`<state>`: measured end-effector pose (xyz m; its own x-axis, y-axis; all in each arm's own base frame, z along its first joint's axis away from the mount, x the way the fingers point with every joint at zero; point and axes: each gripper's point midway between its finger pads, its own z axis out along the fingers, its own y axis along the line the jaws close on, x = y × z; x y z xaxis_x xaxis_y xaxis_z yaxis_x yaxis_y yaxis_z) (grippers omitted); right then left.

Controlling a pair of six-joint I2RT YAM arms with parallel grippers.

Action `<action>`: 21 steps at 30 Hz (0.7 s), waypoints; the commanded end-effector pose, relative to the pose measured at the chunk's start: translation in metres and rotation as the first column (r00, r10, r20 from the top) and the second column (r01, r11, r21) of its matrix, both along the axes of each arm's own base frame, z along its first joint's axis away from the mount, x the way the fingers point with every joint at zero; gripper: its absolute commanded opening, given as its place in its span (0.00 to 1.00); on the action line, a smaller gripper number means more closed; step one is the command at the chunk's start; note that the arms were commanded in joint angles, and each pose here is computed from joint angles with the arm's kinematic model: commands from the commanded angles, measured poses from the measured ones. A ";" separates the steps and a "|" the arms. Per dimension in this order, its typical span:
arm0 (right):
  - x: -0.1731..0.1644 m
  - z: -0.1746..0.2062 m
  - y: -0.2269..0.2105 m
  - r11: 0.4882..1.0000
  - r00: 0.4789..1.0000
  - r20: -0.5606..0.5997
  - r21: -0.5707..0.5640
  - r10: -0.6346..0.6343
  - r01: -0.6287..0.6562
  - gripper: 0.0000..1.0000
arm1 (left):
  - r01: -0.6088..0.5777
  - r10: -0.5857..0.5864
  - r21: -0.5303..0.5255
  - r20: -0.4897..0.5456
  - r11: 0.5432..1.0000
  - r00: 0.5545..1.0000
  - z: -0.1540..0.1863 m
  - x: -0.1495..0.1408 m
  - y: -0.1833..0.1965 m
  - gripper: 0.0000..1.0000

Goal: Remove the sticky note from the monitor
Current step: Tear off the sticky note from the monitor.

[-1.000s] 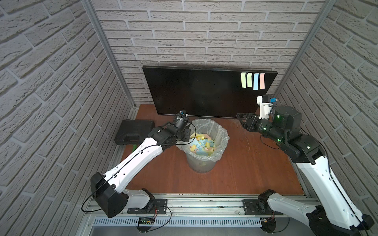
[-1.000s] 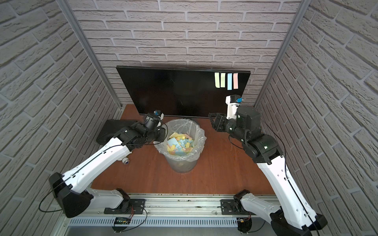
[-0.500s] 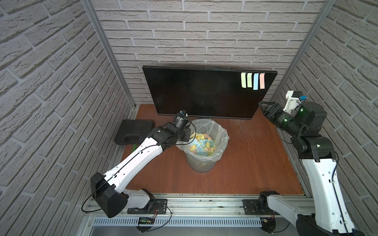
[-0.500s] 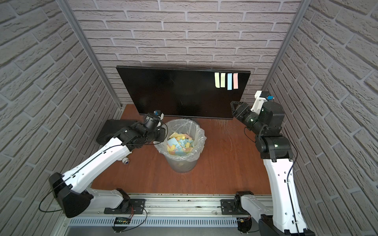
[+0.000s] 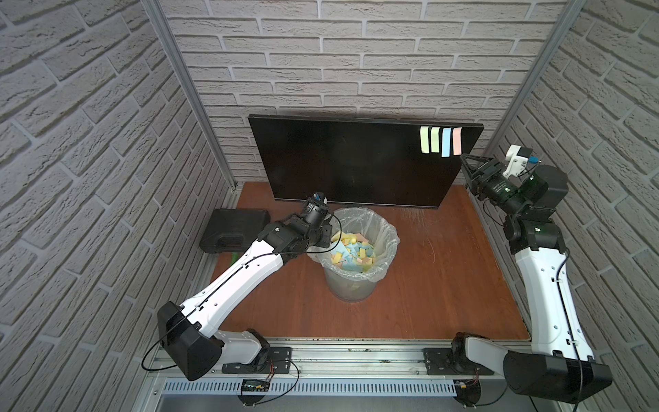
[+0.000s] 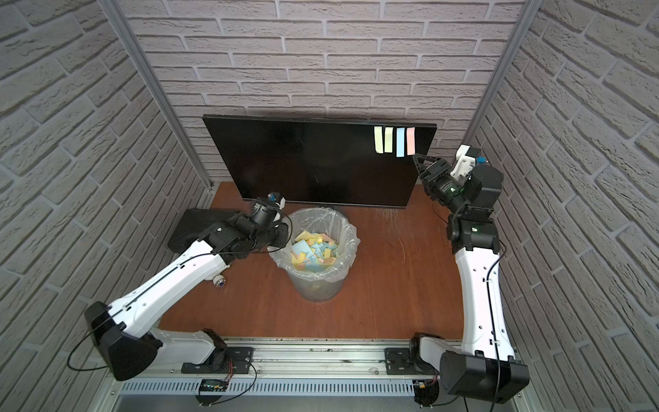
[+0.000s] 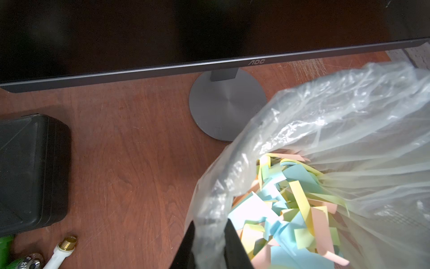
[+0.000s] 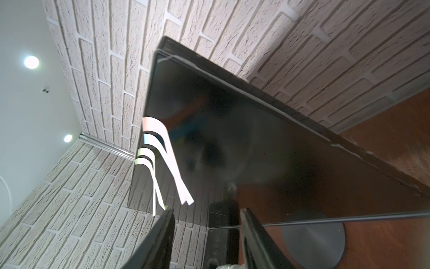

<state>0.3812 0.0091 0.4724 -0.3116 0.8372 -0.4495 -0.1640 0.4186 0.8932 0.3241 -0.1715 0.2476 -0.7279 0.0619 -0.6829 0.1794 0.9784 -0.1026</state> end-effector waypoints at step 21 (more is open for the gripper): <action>0.014 0.035 0.006 0.998 0.990 0.126 -0.009 0.065 -0.065 0.41 | 0.004 -0.004 0.003 -0.028 1.000 1.000 -0.010 -0.005 0.000 0.20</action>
<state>0.4004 0.0105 0.4810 -0.3302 0.8335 -0.4429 -0.2154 0.3903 0.8951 0.3241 -0.1715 0.2475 -0.7281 0.0611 -0.6828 0.1789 0.9785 -0.1031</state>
